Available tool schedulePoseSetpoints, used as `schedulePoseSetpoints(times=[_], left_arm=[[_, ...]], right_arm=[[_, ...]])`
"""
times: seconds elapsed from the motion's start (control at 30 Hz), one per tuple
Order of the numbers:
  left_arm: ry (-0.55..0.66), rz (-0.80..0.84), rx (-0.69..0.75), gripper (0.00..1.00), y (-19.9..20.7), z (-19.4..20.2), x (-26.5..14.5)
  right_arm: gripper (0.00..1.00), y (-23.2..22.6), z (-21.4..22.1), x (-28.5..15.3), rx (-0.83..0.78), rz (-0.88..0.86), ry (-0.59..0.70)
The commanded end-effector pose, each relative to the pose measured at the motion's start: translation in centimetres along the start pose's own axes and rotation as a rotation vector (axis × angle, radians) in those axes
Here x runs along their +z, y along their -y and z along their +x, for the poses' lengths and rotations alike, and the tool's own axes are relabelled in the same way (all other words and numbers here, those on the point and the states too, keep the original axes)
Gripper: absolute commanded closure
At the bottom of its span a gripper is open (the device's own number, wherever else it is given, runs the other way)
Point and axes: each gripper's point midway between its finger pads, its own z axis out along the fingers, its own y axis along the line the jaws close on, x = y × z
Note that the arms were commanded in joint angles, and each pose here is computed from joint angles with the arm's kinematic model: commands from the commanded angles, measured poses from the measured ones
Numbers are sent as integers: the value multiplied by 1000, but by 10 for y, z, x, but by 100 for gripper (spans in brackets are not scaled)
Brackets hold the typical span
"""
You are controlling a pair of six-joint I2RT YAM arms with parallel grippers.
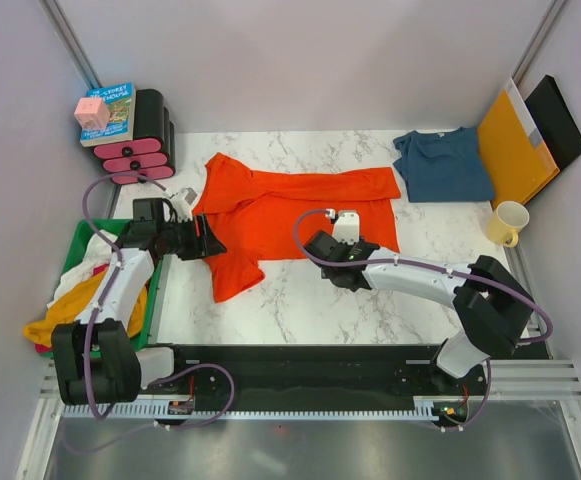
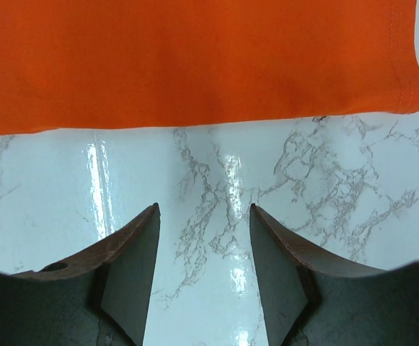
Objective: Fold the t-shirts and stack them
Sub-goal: Fold the tshirt
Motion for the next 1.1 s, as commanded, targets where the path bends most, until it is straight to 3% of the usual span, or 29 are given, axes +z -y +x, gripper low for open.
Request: schedulePoseSetpoints(times=[0.0, 0.17, 0.33, 0.47, 0.5, 0.57, 0.63, 0.73, 0.83, 0.93, 1.07], left_arm=[[-5, 159, -157, 41, 35, -1, 6], [58, 192, -84, 39, 44, 2, -5], [133, 23, -10, 40, 17, -10, -7], [298, -60, 123, 39, 5, -43, -17], [419, -93, 192, 37, 3, -71, -26], [550, -224, 231, 33, -27, -97, -42], [683, -250, 397, 30, -30, -124, -57], [729, -183, 549, 27, -28, -117, -51], [711, -68, 605, 27, -24, -89, -30], [748, -22, 628, 26, -26, -77, -15], [747, 20, 518, 22, -32, -71, -3]], right_arm=[[40, -5, -13, -3, 16, -3, 42], [40, -4, -12, -3, 1, -2, 39], [40, -5, -6, -3, 0, 2, 37], [40, -9, -21, -11, 13, -5, 86], [40, -8, -26, -13, 5, -1, 101], [39, -12, -37, -18, 7, -14, 123], [39, -13, -43, -21, -6, -15, 137], [39, -12, -48, -23, -29, -15, 150], [39, -10, -52, -27, -44, -9, 154], [39, -5, -58, -36, -43, -11, 163], [39, 3, -62, -44, -44, 1, 163]])
